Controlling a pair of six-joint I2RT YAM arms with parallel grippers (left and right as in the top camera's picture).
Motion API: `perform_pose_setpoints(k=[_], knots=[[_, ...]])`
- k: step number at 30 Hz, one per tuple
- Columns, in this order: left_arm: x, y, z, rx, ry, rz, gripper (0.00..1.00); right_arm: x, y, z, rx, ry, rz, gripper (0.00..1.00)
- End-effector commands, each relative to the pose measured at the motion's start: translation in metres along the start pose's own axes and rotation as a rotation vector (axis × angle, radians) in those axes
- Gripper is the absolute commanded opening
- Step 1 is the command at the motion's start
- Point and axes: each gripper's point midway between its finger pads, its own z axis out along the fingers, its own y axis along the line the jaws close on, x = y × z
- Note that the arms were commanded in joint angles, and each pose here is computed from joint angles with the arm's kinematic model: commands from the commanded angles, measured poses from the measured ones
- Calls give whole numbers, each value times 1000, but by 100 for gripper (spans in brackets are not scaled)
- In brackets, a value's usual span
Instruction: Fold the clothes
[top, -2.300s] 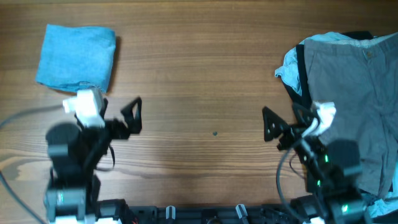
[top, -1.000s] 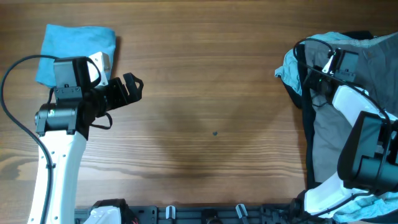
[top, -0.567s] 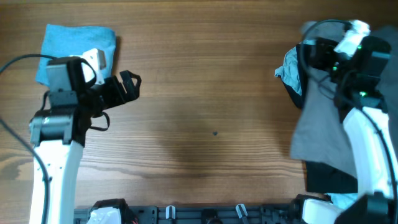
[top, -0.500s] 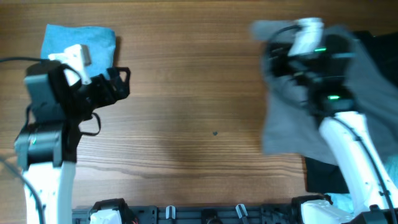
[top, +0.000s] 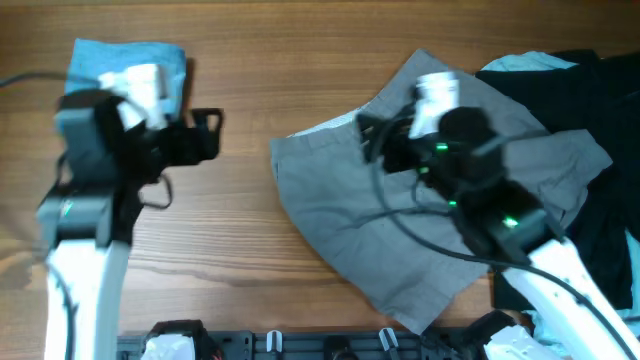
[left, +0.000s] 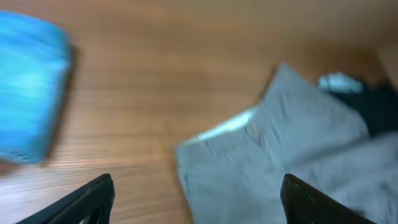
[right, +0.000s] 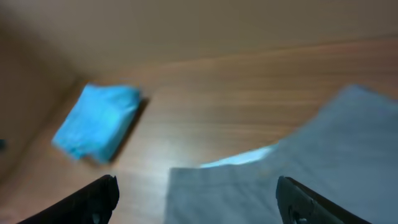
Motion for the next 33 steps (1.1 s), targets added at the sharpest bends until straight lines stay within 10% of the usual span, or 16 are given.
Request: perform_pose_setpoints(k=[1,7,16,18,23,28,33], knots=[[40,-42,92,169,212,255,82,-16,-74,-29,218,-40,178,86],[112,-84,235,305,301,439,84,26,-110,-26,313,147,250,91],[176,-78,298,284,367,482,88,36,-116,-20,336,195,230,95],[187,-73,299,276,407,474,77,36,-116,-20,334,197,214,95],[201,-60,291,232,488,450,4,33,-115,-19,330,186,212,95],[148,59,258,-277,458,192,4,30,-119,-19,350,170,206,95],[96,157,170,-407,419,-87,10,37,-124,-11,365,202,211,95]])
